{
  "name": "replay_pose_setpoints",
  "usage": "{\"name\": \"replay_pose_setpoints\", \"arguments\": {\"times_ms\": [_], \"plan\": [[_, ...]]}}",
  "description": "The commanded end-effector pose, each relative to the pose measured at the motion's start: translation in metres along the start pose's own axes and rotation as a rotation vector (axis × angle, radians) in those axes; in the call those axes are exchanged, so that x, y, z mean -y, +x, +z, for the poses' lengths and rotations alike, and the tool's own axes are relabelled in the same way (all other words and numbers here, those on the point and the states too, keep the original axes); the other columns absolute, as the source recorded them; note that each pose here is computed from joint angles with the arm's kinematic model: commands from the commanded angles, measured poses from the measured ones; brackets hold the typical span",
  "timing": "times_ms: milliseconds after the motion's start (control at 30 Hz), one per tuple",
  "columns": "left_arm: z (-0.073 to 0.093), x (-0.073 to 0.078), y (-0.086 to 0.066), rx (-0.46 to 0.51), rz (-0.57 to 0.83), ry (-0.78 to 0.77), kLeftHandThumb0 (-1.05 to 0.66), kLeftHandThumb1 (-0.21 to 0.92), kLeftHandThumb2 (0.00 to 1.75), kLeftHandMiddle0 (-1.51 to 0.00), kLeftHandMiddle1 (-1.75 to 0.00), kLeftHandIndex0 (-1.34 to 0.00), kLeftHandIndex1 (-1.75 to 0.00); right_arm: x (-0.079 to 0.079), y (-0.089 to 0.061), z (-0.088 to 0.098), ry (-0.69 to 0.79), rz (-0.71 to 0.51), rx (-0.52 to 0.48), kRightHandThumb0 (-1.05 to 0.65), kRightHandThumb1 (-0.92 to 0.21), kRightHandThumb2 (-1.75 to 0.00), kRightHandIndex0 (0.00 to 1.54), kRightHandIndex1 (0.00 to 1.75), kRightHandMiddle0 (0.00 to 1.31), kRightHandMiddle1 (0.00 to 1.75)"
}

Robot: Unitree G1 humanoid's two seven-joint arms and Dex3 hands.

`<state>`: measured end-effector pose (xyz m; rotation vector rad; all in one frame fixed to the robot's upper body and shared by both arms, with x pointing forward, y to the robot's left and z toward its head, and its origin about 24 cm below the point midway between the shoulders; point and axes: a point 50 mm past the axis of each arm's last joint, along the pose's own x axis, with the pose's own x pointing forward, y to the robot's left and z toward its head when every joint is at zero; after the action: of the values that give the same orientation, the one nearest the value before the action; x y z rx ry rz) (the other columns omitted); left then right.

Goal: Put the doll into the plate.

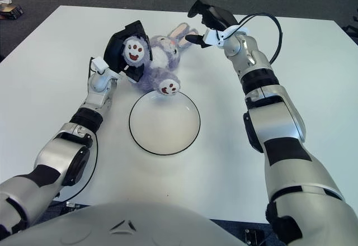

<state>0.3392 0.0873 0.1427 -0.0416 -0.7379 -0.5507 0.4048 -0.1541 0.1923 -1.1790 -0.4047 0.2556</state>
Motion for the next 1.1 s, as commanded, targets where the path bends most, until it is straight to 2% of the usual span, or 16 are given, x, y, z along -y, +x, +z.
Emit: {"name": "replay_pose_setpoints", "arguments": {"times_ms": [0,167,367,700,800,867,1067], "plan": [[-0.003,-0.01,-0.002,0.021,-0.014,-0.195,0.0,-0.14,1.75,-1.01,-1.53,-0.75,-1.75,0.012,0.002,0.003,-0.037,-0.024,0.017,-0.67,-0.74,-0.79,0.24,1.03,0.0,1.13],[-0.007,-0.015,-0.005,-0.012,-0.007,-0.244,0.0,-0.14,1.75,-1.01,-1.53,-0.74,-1.75,0.012,0.001,0.004,-0.059,-0.019,0.026,-0.67,-0.74,-0.79,0.23,1.01,0.0,1.11],[-0.007,-0.017,-0.008,-0.017,-0.006,-0.212,0.0,-0.13,1.75,-1.0,-1.54,-0.74,-1.75,0.013,0.0,0.006,-0.106,0.027,0.057,-0.66,-0.73,-0.79,0.2,0.98,0.0,1.07],[-0.008,-0.017,-0.009,-0.024,-0.006,-0.213,0.0,-0.13,1.75,-1.0,-1.55,-0.74,-1.75,0.014,-0.006,0.013,-0.215,0.231,0.157,-0.74,-0.71,-0.69,0.05,0.87,0.0,0.88],[-0.008,-0.017,-0.008,-0.022,-0.004,-0.206,0.0,-0.14,1.75,-1.0,-1.54,-0.74,-1.75,0.014,-0.007,0.015,-0.258,0.309,0.176,-0.76,-0.71,-0.64,0.02,0.71,0.0,0.75],[-0.008,-0.016,-0.008,-0.014,-0.007,-0.205,0.0,-0.14,1.75,-1.0,-1.54,-0.74,-1.75,0.014,-0.007,0.016,-0.276,0.353,0.179,-0.78,-0.7,-0.61,0.01,0.54,0.0,0.64],[-0.006,-0.014,-0.006,0.029,-0.021,-0.224,0.0,-0.14,1.75,-1.01,-1.53,-0.74,-1.75,0.008,-0.004,0.022,-0.326,0.441,0.195,-0.75,-0.56,-0.68,0.0,0.23,0.0,0.37]]}}
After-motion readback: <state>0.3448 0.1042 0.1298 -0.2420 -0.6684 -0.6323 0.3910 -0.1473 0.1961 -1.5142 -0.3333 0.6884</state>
